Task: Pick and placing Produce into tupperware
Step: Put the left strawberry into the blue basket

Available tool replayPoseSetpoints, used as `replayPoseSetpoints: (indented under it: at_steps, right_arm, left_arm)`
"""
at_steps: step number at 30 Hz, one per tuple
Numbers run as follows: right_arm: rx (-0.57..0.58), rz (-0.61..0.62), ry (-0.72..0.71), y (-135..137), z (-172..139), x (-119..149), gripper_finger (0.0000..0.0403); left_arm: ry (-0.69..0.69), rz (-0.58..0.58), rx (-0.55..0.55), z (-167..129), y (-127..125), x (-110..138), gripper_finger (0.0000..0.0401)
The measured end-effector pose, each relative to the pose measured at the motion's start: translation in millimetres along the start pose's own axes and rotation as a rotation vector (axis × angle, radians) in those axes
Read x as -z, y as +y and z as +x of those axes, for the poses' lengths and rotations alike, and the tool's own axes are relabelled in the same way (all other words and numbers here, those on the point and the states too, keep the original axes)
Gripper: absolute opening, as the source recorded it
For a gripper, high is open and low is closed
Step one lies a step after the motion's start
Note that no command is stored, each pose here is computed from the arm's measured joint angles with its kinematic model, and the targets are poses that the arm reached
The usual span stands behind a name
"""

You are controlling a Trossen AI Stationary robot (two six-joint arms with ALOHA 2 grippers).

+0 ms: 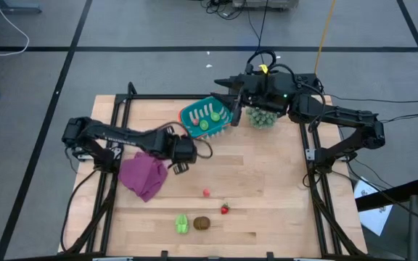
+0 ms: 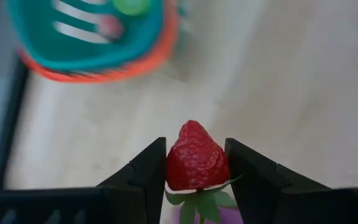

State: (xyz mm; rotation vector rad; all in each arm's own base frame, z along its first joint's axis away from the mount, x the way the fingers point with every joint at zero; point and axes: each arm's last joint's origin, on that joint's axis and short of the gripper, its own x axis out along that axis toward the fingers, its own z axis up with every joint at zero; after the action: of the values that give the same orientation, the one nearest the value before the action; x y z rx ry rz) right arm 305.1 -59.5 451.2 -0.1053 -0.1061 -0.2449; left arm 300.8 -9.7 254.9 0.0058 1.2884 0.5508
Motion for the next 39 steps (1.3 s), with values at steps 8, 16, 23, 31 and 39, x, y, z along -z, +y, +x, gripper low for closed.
replayPoseSetpoints:
  at_steps: [8,16,23,31,39]
  right_arm:
    - [0.024,-0.068,-0.171,-4,-18,-28,0.0183]
    - [0.031,-0.093,-0.189,-6,-31,-38,0.0183]
    - [0.022,-0.103,-0.127,-5,-29,-32,0.0183]
    - [0.020,-0.126,-0.104,-5,-29,-29,0.0183]
    - [0.021,-0.146,-0.103,-5,-29,-29,0.0183]
  left_arm:
    - [0.005,-0.018,-0.036,17,40,-16,0.0150]
    - [-0.162,-0.043,0.067,28,68,-43,0.0150]
    - [-0.269,-0.131,0.058,40,109,-58,0.0150]
    - [-0.367,-0.271,0.189,53,152,-66,0.0150]
    - [-0.284,-0.326,0.262,82,168,-63,0.0150]
